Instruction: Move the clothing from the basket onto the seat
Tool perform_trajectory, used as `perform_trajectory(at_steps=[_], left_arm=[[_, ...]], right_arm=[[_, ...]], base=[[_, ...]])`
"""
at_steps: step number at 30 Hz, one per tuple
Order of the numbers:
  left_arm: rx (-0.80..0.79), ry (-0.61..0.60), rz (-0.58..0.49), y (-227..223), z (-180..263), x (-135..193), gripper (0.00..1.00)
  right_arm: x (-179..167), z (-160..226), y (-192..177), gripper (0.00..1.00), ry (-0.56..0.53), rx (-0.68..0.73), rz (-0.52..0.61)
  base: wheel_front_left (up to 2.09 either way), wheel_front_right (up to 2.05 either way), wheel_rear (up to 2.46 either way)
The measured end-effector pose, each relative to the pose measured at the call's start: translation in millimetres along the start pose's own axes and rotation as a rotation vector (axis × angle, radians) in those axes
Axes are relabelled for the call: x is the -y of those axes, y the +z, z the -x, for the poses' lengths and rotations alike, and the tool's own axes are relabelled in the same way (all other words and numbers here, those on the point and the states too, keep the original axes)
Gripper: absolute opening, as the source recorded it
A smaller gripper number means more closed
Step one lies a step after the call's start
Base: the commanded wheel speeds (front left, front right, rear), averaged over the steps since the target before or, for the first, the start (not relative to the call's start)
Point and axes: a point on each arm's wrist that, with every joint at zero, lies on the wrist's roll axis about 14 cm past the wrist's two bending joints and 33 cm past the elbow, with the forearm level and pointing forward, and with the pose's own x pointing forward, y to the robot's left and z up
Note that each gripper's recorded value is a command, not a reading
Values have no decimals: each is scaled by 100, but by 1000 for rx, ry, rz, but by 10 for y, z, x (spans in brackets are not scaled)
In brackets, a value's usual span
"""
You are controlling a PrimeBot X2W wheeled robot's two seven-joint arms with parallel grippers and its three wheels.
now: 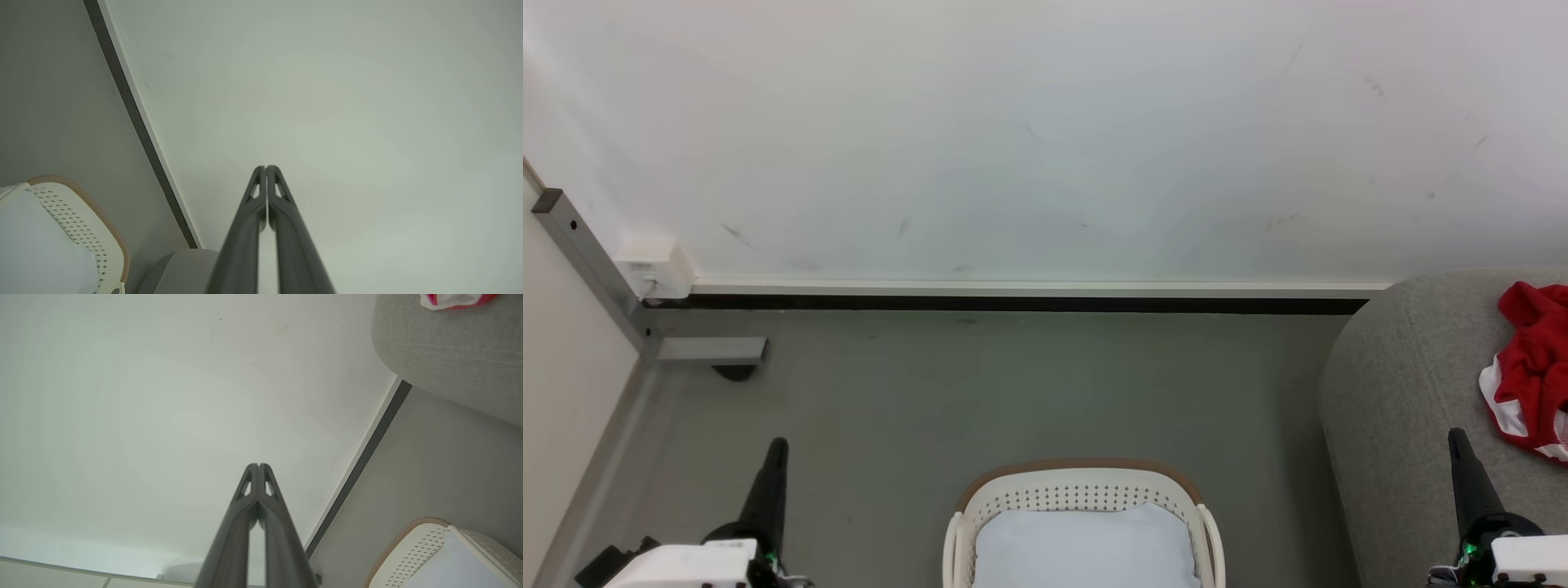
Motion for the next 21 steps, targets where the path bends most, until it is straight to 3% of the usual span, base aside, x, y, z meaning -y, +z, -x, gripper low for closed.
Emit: perform_trajectory(at_steps=[21], left_arm=[[-7, -19, 133, 9, -16, 49, 0]], right_arm=[[4, -22, 27, 0, -4, -2, -134]], base=[[0, 0, 0]])
